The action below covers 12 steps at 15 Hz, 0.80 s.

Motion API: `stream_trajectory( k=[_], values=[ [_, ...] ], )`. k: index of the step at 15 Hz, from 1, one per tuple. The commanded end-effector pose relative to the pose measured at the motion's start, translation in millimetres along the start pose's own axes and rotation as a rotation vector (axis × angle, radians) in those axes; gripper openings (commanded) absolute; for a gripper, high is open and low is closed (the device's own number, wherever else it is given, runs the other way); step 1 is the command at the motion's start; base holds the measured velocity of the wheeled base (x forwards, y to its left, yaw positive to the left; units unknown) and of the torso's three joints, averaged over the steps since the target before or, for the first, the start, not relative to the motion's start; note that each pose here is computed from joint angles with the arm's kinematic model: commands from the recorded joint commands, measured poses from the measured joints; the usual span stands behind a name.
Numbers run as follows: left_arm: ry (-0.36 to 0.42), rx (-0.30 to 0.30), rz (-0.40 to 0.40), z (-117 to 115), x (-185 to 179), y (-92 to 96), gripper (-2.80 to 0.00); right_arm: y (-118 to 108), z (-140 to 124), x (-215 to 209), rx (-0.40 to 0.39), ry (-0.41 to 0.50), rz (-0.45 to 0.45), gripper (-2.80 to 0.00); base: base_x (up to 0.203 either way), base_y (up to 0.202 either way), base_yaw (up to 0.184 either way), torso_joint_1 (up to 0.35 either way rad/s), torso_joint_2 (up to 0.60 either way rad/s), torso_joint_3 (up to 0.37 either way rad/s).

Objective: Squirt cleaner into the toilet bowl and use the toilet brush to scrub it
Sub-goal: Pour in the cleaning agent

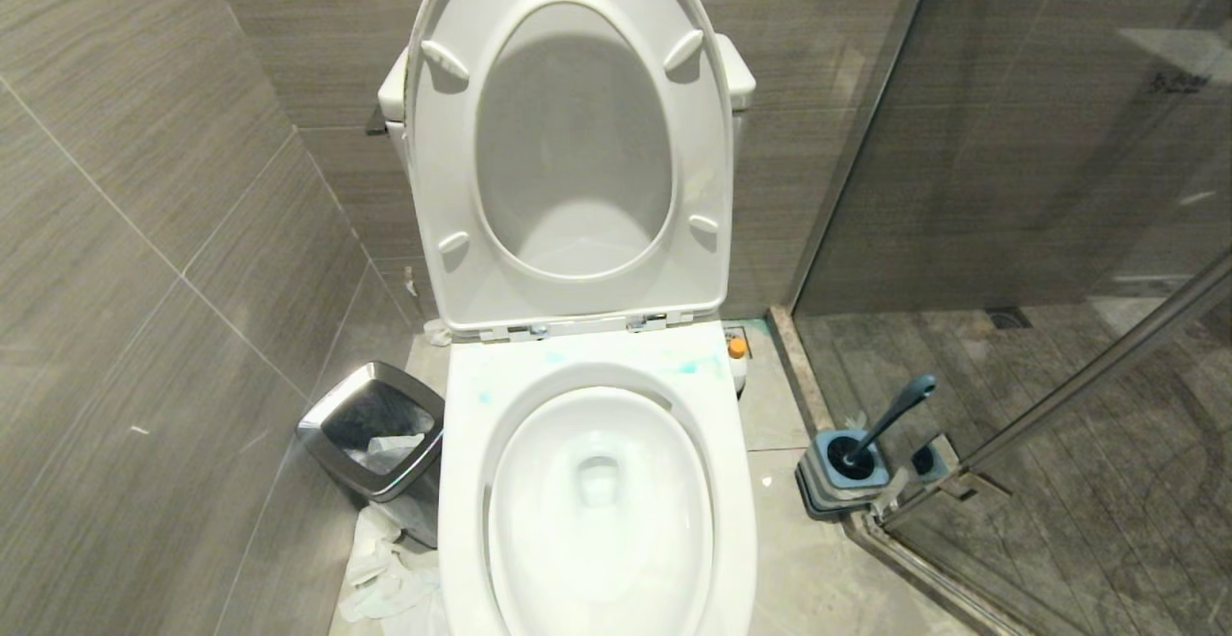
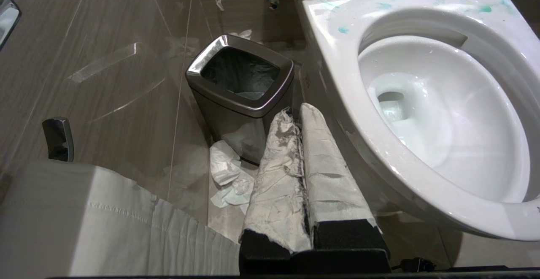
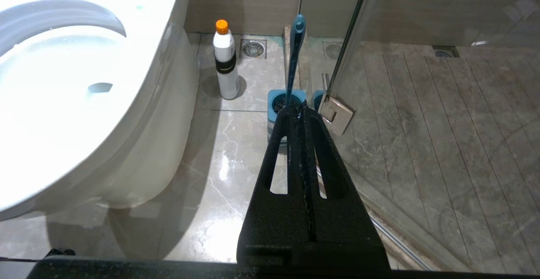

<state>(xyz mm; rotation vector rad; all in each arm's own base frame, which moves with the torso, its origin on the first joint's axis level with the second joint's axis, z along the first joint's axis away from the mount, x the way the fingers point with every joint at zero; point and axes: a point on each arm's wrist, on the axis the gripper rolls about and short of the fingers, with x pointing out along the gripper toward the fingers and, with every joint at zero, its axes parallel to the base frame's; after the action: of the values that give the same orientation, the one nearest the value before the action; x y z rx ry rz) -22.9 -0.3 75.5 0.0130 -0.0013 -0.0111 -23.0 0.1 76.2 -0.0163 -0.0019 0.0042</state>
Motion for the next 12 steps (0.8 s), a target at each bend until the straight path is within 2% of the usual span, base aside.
stream_trajectory(
  k=[1, 12],
  values=[
    [0.003, -0.001, 0.002, 0.1, 0.2, 0.0, -2.8, 0.0, 0.2, 0.0, -0.001, 0.002, 0.0, -2.8, 0.0, 0.0, 0.0, 0.0, 0.0, 0.0],
    [0.003, -0.002, 0.006, -0.4, 0.2, 0.1, -2.8, 0.0, -0.1, 0.0, -0.001, 0.005, 0.0, -2.8, 0.0, 0.0, 0.0, 0.0, 0.0, 0.0]
  ],
)
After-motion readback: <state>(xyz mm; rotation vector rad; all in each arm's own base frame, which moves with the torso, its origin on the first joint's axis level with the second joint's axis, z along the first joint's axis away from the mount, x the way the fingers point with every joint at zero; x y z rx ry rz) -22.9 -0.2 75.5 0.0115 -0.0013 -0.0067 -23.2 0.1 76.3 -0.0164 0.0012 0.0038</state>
